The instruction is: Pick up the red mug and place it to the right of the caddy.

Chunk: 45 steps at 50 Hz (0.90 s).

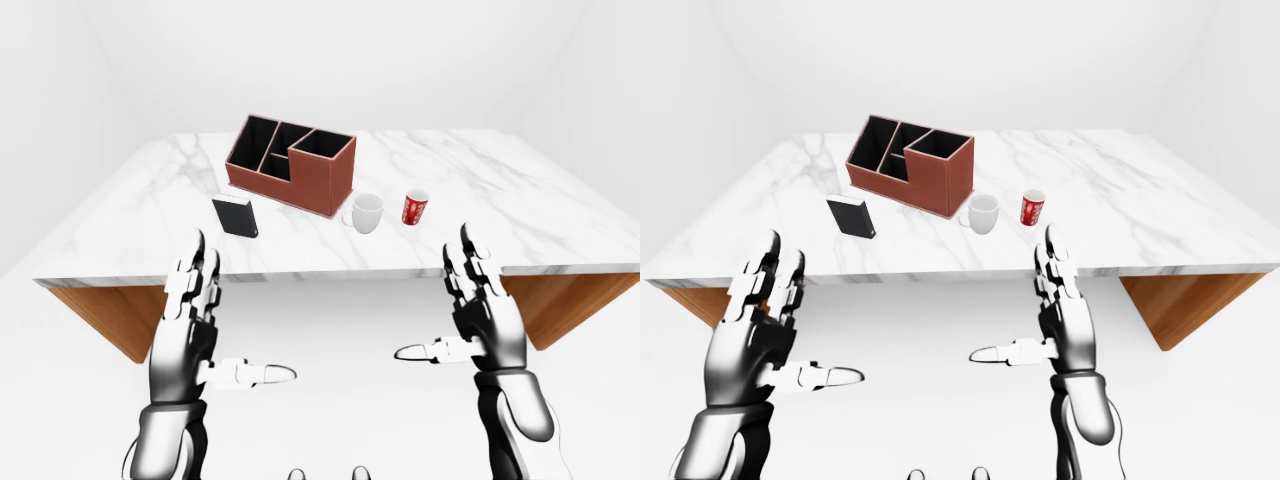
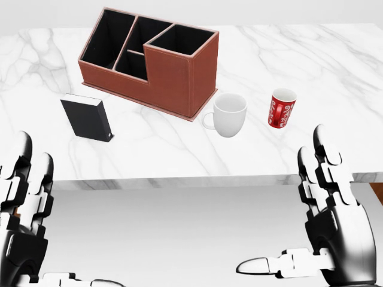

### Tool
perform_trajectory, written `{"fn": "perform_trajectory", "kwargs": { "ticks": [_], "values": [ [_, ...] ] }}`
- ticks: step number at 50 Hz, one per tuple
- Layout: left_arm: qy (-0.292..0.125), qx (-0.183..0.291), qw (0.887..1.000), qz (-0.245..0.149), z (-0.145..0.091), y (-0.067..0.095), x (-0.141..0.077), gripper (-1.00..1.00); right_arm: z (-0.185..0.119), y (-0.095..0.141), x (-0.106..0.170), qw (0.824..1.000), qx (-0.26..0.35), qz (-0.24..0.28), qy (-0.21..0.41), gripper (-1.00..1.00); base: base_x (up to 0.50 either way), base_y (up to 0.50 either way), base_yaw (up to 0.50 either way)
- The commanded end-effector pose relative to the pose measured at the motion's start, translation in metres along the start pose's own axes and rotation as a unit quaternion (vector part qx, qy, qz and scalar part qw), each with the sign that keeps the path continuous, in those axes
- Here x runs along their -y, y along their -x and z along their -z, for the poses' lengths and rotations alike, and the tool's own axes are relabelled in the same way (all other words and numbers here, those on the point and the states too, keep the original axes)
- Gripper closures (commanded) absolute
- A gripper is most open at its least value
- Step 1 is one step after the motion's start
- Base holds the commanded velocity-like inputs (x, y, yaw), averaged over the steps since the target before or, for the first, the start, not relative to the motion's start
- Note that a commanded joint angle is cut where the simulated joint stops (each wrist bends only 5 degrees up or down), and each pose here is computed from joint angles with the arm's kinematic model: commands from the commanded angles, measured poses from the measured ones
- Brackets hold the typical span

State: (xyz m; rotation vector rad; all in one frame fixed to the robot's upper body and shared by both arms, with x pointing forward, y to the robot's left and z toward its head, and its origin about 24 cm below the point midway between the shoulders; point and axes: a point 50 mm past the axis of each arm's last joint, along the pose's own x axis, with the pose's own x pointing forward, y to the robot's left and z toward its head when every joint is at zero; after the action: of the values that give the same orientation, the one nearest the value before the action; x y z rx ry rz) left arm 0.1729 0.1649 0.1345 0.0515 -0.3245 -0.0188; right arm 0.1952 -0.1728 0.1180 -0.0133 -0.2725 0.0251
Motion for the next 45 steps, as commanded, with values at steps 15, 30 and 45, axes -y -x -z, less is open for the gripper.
{"fn": "perform_trajectory", "kwargs": {
  "ticks": [15, 30, 45],
  "values": [
    [-0.006, 0.018, 1.0, -0.002, -0.0132, 0.0074, -0.0026, -1.0, -0.0121, 0.0088, 0.0003, 0.999, 0.021, -0.02, -0.021, -1.0, 0.5, -0.02, 0.0],
    [-0.007, 0.018, 1.0, -0.002, -0.0136, 0.008, -0.0025, -1.0, -0.0121, 0.0087, 0.0007, 0.999, 0.022, -0.021, -0.021, -1.0, 0.5, -0.02, 0.0],
    [-0.007, 0.019, 1.0, -0.001, -0.0144, 0.0081, -0.002, -1.0, -0.0118, 0.0088, 0.0005, 0.999, 0.021, -0.022, -0.021, -1.0, 0.5, -0.02, 0.0]
  ]
}}
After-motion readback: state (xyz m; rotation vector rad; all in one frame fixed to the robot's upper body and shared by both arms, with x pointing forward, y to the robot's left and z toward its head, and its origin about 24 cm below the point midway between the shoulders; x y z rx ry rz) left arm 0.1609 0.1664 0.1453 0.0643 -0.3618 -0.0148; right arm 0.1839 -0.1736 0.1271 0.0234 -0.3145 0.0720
